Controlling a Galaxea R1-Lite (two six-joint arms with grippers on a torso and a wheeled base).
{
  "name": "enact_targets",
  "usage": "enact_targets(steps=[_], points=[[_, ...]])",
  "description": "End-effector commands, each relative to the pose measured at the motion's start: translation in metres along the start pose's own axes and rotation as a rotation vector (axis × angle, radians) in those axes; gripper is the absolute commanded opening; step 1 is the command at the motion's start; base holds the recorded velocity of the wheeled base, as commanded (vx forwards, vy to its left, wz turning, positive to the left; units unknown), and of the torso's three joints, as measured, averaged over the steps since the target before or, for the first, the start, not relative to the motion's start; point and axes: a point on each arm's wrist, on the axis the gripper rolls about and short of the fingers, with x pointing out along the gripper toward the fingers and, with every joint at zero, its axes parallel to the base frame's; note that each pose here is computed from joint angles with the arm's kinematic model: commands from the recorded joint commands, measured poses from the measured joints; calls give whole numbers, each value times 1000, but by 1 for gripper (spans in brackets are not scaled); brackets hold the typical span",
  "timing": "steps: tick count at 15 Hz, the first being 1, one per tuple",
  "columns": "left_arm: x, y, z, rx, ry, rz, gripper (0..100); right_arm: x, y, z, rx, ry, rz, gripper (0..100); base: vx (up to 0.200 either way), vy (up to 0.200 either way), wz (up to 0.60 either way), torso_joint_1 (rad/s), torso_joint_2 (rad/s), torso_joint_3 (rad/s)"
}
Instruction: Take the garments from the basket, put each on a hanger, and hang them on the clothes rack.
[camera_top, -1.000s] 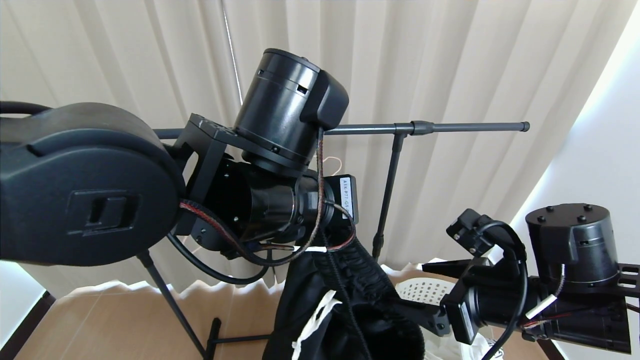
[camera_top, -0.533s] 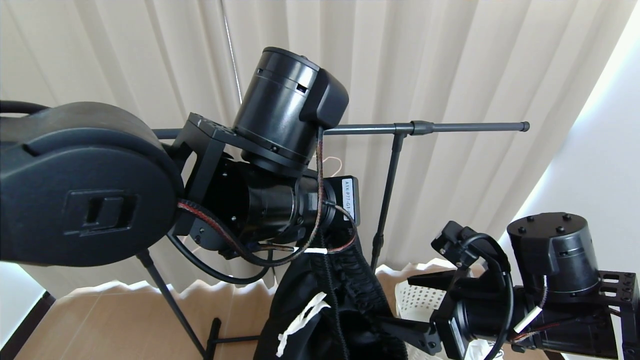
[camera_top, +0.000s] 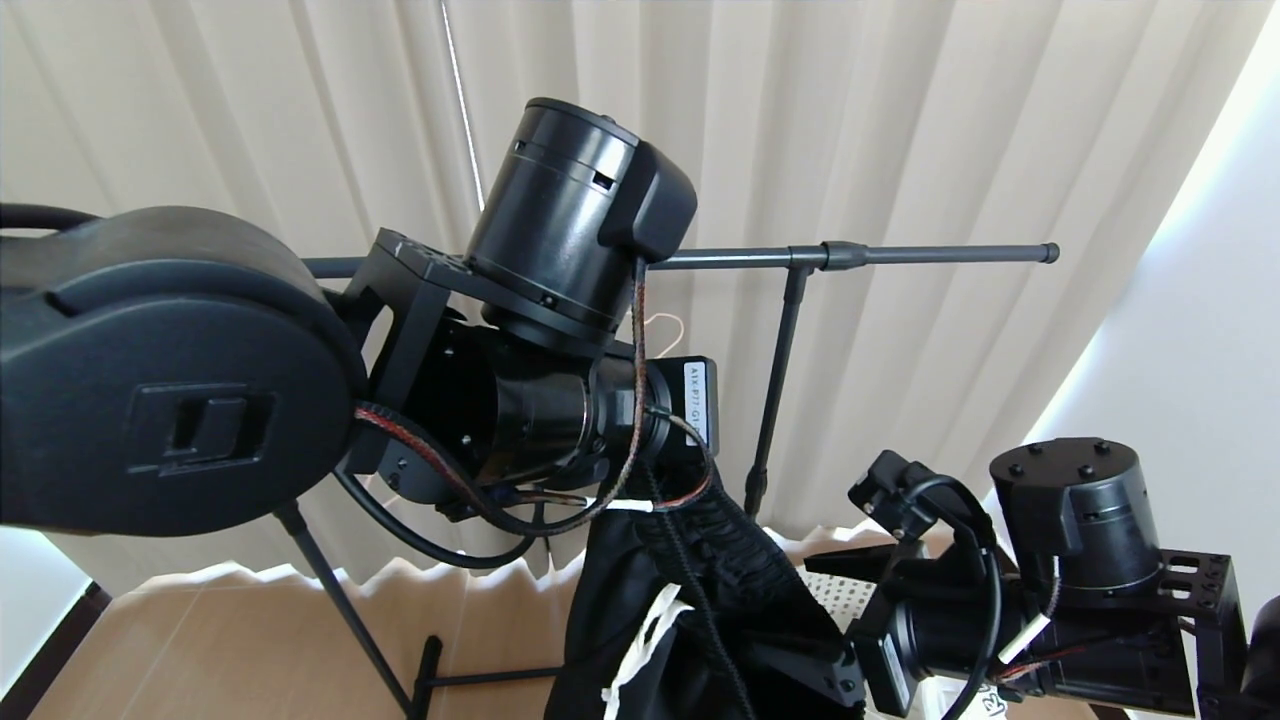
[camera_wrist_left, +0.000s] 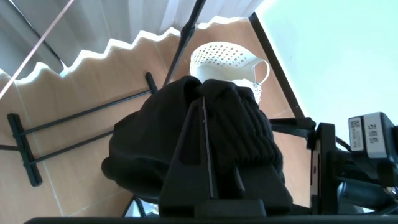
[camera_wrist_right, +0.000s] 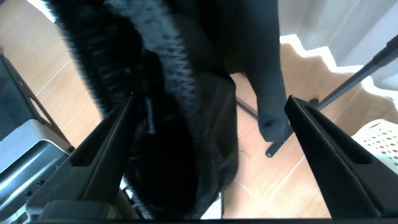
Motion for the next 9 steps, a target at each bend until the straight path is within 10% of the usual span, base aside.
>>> enact_targets(steps=[1, 7, 8, 9], points=[[0, 0, 0, -1, -1, 0, 0, 5, -4, -3, 12, 20, -11, 100, 0, 0, 0, 0, 0, 0], [-1, -2, -2, 5, 3, -5, 0, 13, -7, -9, 11, 36, -18, 100, 0, 0, 0, 0, 0, 0], [-1, -2, -2, 5, 3, -5, 0, 13, -7, -7, 12, 28, -17, 0, 0, 0, 0, 0, 0, 0], [-1, -2, -2, 5, 4, -6, 0, 12, -8, -7, 15, 29, -20, 0, 0, 0, 0, 0, 0, 0]])
